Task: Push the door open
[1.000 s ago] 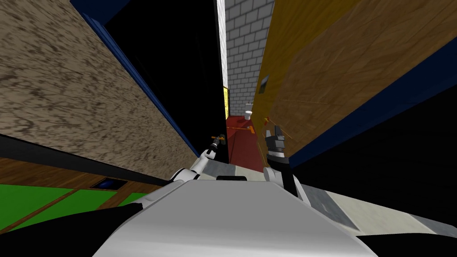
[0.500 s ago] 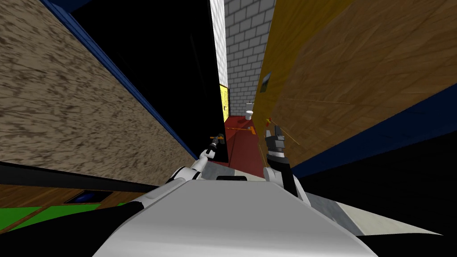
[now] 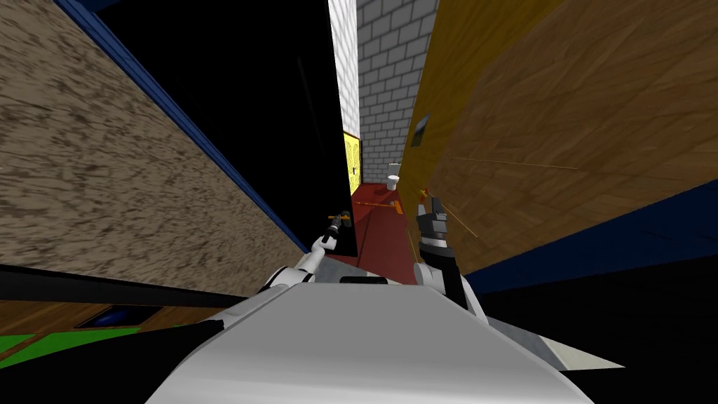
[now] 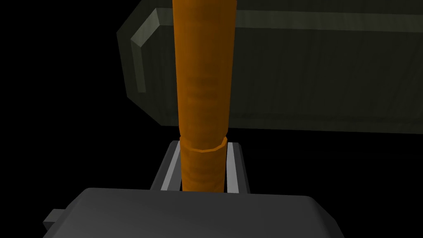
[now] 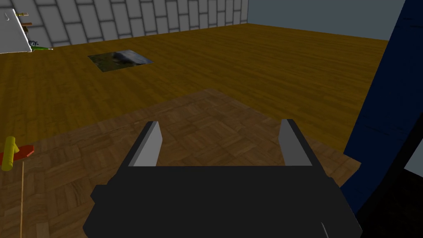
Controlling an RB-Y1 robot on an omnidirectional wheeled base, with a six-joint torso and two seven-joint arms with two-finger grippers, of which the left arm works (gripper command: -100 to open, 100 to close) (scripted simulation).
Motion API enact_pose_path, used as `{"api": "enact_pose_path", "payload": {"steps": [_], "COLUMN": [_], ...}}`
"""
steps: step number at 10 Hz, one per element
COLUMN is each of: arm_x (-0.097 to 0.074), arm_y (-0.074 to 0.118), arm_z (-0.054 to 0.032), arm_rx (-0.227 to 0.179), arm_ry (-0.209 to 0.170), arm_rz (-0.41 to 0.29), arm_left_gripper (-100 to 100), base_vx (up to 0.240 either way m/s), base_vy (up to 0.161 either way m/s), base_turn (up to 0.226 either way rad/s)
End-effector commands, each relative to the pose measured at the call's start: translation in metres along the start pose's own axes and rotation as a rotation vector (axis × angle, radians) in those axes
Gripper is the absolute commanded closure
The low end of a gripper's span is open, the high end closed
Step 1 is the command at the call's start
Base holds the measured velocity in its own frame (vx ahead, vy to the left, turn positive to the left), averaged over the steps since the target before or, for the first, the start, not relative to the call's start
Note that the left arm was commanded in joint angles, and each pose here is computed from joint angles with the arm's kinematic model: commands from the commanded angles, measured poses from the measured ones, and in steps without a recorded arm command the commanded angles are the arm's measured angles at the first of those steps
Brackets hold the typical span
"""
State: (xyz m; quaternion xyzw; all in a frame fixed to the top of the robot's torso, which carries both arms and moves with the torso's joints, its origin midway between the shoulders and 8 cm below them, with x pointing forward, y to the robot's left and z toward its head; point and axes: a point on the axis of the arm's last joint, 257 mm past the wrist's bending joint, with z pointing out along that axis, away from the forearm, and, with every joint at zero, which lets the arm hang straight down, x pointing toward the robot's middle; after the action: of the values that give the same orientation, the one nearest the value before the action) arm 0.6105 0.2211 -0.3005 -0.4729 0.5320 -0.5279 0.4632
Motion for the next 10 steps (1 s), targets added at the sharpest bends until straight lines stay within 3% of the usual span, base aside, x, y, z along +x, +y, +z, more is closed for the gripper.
{"api": "enact_pose_path", "payload": {"steps": [1,3,4,6,7,8,10], "arm_x": [-0.026,-0.035,-0.048,-0.048,-0.062,-0.062,-0.079], "arm_y": [-0.010,-0.010,-0.009,-0.009,-0.009,-0.009,-0.009], "arm_z": [0.0034,0.0023,0.0003,0.0003,-0.0020,-0.0020,-0.0054], "arm_rx": [0.017,0.017,0.017,0.017,0.016,0.016,0.016], "arm_ry": [-0.035,-0.052,-0.079,-0.079,-0.106,-0.106,-0.141], "arm_rz": [0.006,0.006,0.006,0.006,0.006,0.006,0.006], "arm_left_gripper": [100,100,100,100,100,100,100], "base_vx": [0.161,0.152,0.177,0.099,0.090,0.093,0.145], "base_vy": [-0.132,-0.111,-0.116,-0.080,-0.080,-0.109,-0.128], "base_turn": [0.082,0.047,0.057,0.038,0.037,0.073,0.086]}}
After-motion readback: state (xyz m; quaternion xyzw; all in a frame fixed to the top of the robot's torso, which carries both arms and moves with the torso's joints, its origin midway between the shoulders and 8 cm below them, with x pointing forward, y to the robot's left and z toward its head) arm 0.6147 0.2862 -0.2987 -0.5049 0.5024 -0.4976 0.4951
